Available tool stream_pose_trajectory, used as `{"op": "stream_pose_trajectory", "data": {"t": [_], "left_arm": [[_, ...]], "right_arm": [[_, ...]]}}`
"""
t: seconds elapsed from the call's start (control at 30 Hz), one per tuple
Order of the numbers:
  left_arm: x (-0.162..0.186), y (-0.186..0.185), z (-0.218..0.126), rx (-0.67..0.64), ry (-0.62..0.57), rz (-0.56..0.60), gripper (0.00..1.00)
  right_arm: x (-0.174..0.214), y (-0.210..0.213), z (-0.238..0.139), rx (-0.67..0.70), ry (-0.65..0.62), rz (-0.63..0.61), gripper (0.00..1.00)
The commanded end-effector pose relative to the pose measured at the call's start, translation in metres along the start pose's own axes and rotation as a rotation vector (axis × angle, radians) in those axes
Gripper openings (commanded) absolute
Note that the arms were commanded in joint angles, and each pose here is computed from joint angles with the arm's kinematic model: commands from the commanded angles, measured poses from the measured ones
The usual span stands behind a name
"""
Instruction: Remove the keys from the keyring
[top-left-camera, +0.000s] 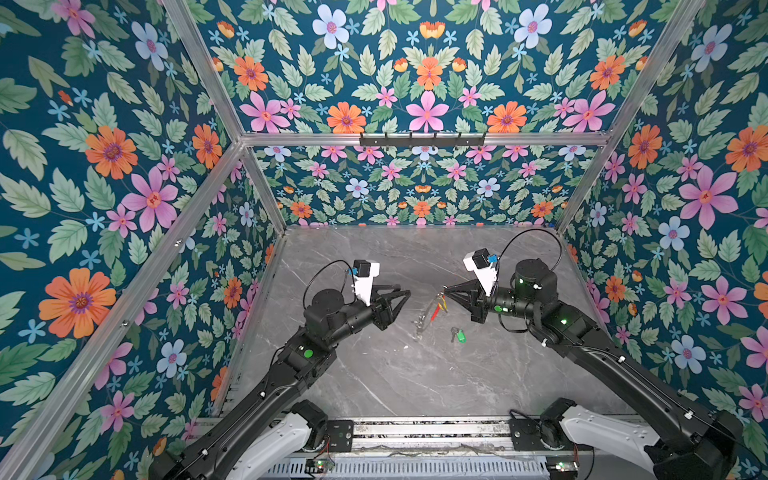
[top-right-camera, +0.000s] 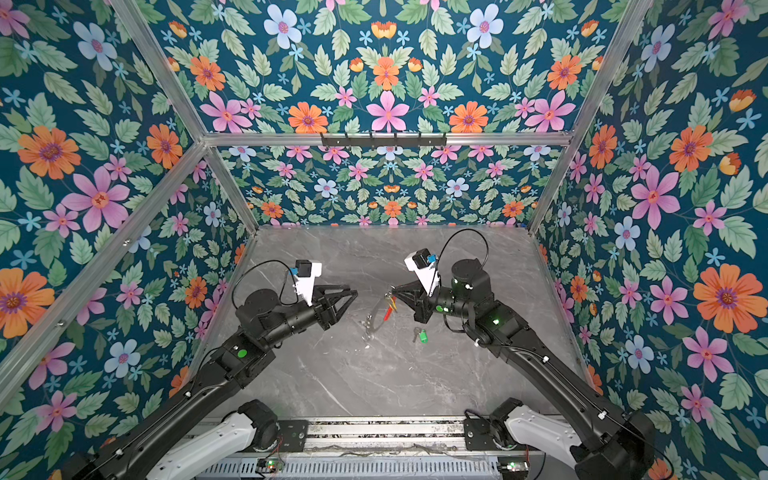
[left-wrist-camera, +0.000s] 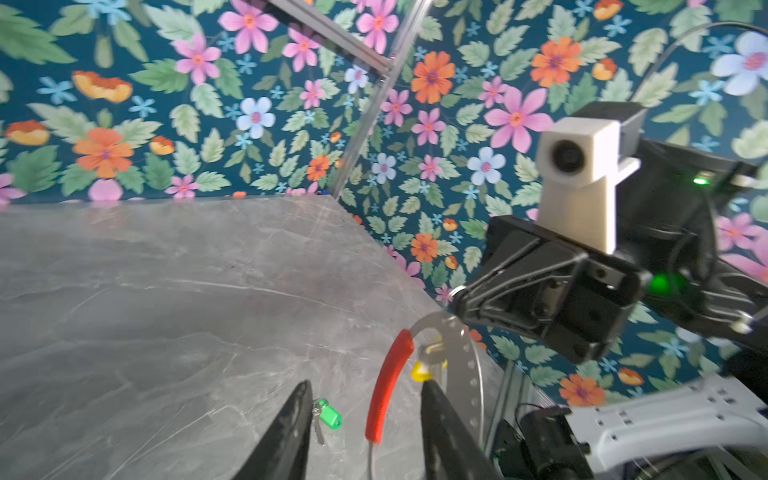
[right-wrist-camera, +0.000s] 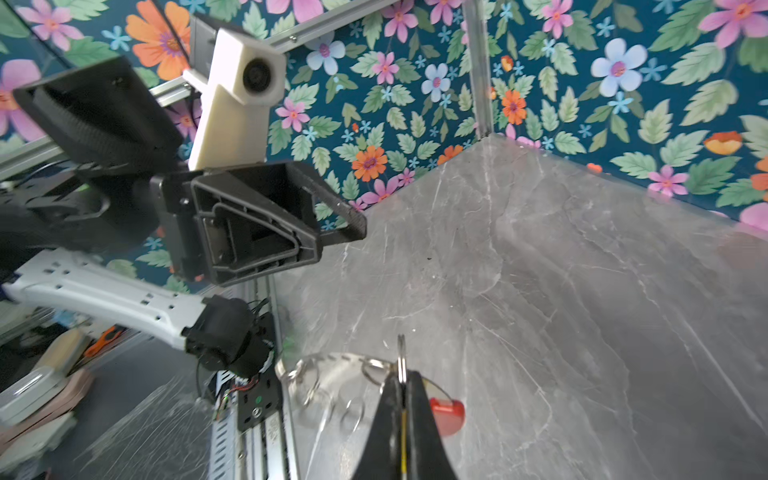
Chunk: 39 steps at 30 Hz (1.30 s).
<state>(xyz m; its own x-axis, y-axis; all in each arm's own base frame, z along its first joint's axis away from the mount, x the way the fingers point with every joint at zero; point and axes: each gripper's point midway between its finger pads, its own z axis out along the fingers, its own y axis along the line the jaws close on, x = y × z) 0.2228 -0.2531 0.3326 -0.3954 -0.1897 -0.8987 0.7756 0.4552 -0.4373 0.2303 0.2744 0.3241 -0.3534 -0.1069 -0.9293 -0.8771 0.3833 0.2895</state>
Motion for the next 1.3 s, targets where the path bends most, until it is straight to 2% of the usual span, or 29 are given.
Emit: {"op": "stream_pose_trajectory", "data": {"t": [0.0,0.17,0.3,0.4,0.53,0.73,0.9,1.27], "left_arm": [[-0.009,-0.04,0.003,0.221,0.009,0.11,0.43],[-0.005,-0.069,0.003,0.416,0.052,0.128,0.38],[0.0,-0.078,0.003,0.5,0.09,0.105,0.37],[0.007,-0.077,0.008,0.52,0.126,0.076,0.35],[0.012,-0.076,0.012,0.534,0.155,0.05,0.28],[0.012,-0.078,0.012,0.558,0.159,0.04,0.17],[0.013,-0.08,0.012,0.579,0.161,0.025,0.17],[0.013,-0.08,0.014,0.595,0.156,-0.006,0.01]], "right_arm": [[0.002,0.027,-0.002,-0.157,0.029,-0.017,0.0],[0.005,0.043,-0.004,-0.257,0.056,-0.014,0.0],[0.005,0.048,-0.004,-0.293,0.064,-0.009,0.0],[0.003,0.048,-0.003,-0.3,0.06,-0.005,0.0],[0.001,0.048,-0.003,-0.302,0.059,0.001,0.0],[0.001,0.045,-0.001,-0.288,0.064,0.005,0.0],[0.001,0.043,0.001,-0.279,0.063,0.007,0.0],[-0.003,0.04,0.003,-0.268,0.05,0.009,0.0]]}}
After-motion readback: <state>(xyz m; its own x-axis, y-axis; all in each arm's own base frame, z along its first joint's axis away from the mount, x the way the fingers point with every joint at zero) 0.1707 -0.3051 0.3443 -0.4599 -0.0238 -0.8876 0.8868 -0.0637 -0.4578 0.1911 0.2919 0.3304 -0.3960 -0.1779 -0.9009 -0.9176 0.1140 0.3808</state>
